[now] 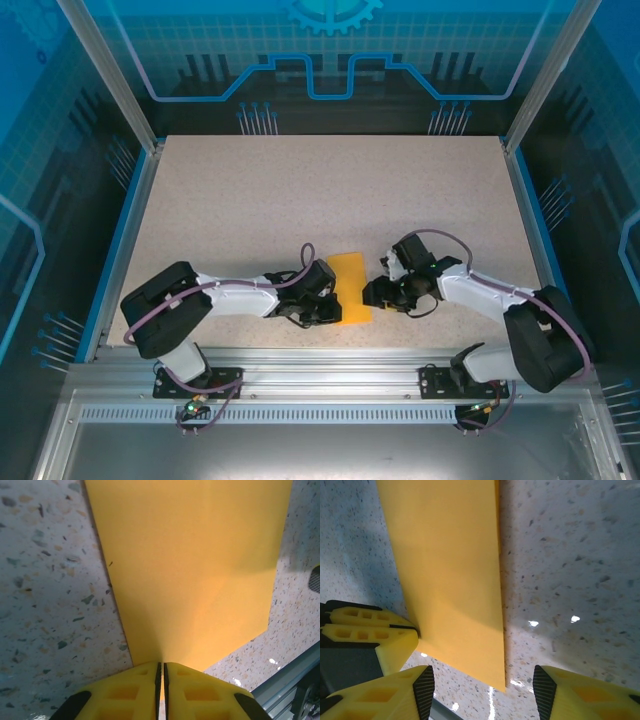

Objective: Fold a paper plane with a square sheet of paper (pick it up from the middle)
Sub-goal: Third fold the triangle at the center of the table.

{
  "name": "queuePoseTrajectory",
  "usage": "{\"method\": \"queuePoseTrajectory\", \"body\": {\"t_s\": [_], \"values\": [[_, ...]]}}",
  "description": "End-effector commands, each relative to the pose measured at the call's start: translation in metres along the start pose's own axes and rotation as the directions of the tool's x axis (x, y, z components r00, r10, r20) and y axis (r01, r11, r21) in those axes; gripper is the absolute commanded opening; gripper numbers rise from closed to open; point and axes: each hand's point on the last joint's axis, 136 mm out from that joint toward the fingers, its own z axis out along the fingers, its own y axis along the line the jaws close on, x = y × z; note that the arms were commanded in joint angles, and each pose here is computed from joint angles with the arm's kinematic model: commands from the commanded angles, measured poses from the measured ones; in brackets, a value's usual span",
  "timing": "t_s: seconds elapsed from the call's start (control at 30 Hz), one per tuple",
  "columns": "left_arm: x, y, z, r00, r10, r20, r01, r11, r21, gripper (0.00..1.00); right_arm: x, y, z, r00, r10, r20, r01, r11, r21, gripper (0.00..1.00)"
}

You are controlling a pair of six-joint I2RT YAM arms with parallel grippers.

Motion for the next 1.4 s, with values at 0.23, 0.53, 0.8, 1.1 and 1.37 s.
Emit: {"method": "queuePoseTrajectory", "body": {"t_s": [0.23,0.53,0.8,1.1,1.37], "values": [[-0.011,-0.018,-0.032,0.992,0.074,0.099,-0.08,0.995,0.059,0.18,0.018,-0.001,0.018,0.997,0.011,-0.083,-0.015,0.999,-0.05,0.53],[-0.026,0.005,-0.014,0.996,0.015,0.092,-0.014,1.0,-0.006,0.15,0.02,0.002,0.019,0.997,0.016,-0.078,-0.022,0.997,-0.074,0.5],[-0.019,0.022,-0.001,0.998,-0.009,0.061,0.012,0.998,-0.054,0.14,0.022,0.003,0.02,0.997,0.02,-0.076,-0.027,0.996,-0.08,0.48],[-0.013,0.033,0.004,0.999,-0.017,0.031,0.02,0.996,-0.09,0.13,0.02,0.011,0.019,0.997,0.028,-0.066,-0.036,0.992,-0.12,0.44],[-0.012,0.033,0.004,1.0,-0.013,0.024,0.015,0.996,-0.092,0.13,0.011,0.018,0.012,0.999,0.006,-0.036,-0.011,0.992,-0.124,0.41]]}}
